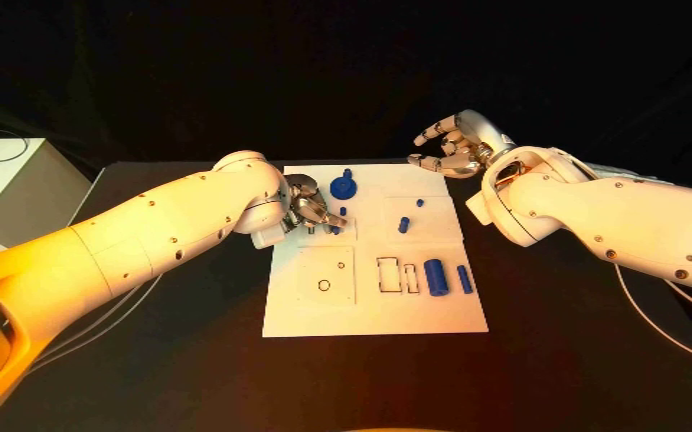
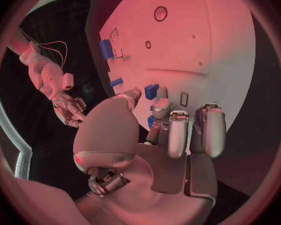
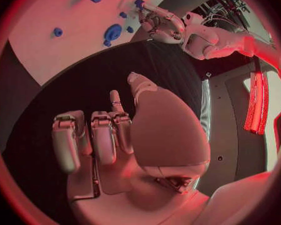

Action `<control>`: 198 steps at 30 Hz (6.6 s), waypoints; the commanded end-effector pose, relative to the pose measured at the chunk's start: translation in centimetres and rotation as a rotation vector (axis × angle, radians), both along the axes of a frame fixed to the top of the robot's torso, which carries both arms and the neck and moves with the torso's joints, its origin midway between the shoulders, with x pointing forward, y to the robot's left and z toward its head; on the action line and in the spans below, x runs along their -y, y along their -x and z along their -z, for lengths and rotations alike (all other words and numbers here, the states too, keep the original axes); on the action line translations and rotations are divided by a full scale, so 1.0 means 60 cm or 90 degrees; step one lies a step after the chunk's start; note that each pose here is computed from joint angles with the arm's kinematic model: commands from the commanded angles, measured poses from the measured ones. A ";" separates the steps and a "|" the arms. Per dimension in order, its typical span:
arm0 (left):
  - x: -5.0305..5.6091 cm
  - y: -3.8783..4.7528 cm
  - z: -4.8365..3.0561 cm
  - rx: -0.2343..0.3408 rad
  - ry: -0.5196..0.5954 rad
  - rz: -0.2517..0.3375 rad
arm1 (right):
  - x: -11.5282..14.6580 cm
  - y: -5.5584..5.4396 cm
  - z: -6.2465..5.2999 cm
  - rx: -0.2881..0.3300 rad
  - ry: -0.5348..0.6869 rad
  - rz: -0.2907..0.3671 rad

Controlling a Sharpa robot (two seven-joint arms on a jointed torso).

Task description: Assemble the parts on the task board

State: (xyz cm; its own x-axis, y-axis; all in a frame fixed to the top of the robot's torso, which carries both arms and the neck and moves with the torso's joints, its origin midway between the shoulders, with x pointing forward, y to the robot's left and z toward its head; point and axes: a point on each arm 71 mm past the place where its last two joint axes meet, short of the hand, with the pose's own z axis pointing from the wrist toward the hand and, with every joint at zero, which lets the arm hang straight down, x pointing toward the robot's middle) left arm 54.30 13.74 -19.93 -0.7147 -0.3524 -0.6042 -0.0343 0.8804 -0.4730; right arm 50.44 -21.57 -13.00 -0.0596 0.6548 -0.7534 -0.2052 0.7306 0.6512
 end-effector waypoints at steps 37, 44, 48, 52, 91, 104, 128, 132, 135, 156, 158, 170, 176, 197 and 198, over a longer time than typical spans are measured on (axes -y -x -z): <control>0.012 -0.002 0.004 -0.016 -0.007 0.017 | -0.008 0.000 0.003 -0.012 0.014 -0.013; 0.011 -0.002 0.004 -0.018 0.000 0.015 | -0.007 -0.001 0.004 -0.016 0.016 -0.012; 0.009 -0.001 0.002 -0.011 0.007 0.006 | -0.006 -0.001 0.004 -0.017 0.018 -0.011; 0.004 0.000 -0.002 -0.001 0.011 -0.003 | -0.005 -0.002 0.005 -0.019 0.020 -0.010; 0.009 -0.003 -0.007 0.045 -0.020 -0.009 | -0.008 -0.002 0.008 -0.010 0.057 -0.019; 0.011 -0.002 -0.007 0.058 -0.053 0.009 | -0.007 -0.001 0.008 -0.011 0.057 -0.018; 0.013 0.001 -0.001 0.049 -0.081 0.030 | -0.006 -0.001 0.008 -0.012 0.057 -0.018; 0.014 0.003 0.001 0.045 -0.086 0.035 | -0.006 -0.001 0.008 -0.012 0.057 -0.018; 0.014 0.004 0.004 0.042 -0.090 0.038 | -0.005 -0.001 0.008 -0.012 0.057 -0.018; 0.012 0.006 0.010 0.037 -0.105 0.047 | -0.005 -0.001 0.008 -0.012 0.058 -0.018; 0.013 0.006 0.010 0.037 -0.107 0.049 | -0.005 0.000 0.008 -0.012 0.058 -0.018; 0.016 0.007 0.011 0.036 -0.117 0.059 | -0.005 0.000 0.008 -0.012 0.058 -0.018; 0.018 0.007 0.012 0.034 -0.117 0.061 | -0.005 0.000 0.008 -0.011 0.057 -0.018; 0.024 0.009 0.014 0.016 -0.110 0.068 | -0.005 0.000 0.008 -0.011 0.057 -0.018; 0.024 0.009 0.015 0.016 -0.110 0.068 | -0.005 0.000 0.008 -0.011 0.057 -0.018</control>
